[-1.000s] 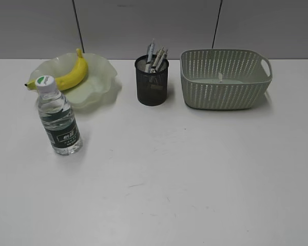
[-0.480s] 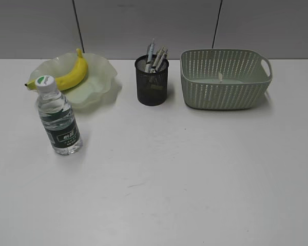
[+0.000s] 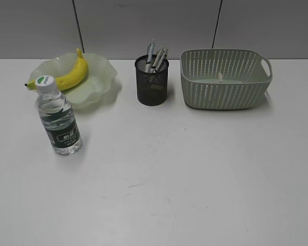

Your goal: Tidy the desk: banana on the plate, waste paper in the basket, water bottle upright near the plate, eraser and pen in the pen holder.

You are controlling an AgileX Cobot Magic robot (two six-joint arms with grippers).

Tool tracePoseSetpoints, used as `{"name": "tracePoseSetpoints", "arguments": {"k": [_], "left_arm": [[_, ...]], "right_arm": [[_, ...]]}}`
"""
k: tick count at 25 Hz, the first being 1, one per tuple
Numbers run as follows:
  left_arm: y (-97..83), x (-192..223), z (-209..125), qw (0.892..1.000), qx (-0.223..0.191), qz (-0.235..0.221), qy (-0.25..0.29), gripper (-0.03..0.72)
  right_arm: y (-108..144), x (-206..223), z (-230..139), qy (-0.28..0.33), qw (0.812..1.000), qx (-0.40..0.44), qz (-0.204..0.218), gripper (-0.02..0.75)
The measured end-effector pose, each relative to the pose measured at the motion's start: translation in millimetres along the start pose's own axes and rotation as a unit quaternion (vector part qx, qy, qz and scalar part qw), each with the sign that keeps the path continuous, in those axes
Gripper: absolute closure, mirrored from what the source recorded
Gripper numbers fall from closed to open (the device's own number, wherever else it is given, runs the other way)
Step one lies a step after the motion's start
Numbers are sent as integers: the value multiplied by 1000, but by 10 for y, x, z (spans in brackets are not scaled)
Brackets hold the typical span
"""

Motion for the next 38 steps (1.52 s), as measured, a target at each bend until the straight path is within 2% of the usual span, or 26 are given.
{"name": "tracePoseSetpoints", "arguments": {"k": [38], "left_arm": [[0, 0, 0, 1000, 0, 0, 0, 447]], "right_arm": [[0, 0, 0, 0, 1000, 0, 0, 405]]}}
Point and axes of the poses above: a point on each arm's last joint axis where the gripper is mounted, x pointing out along that axis toward the gripper, y along the wrist's bending axis when the last joint is at zero, z = x × y, the point moved 1 cm from there along x, pointing out along that axis toward the gripper, and after that the axes turned 8 degrees about x, right-handed, at the moved point
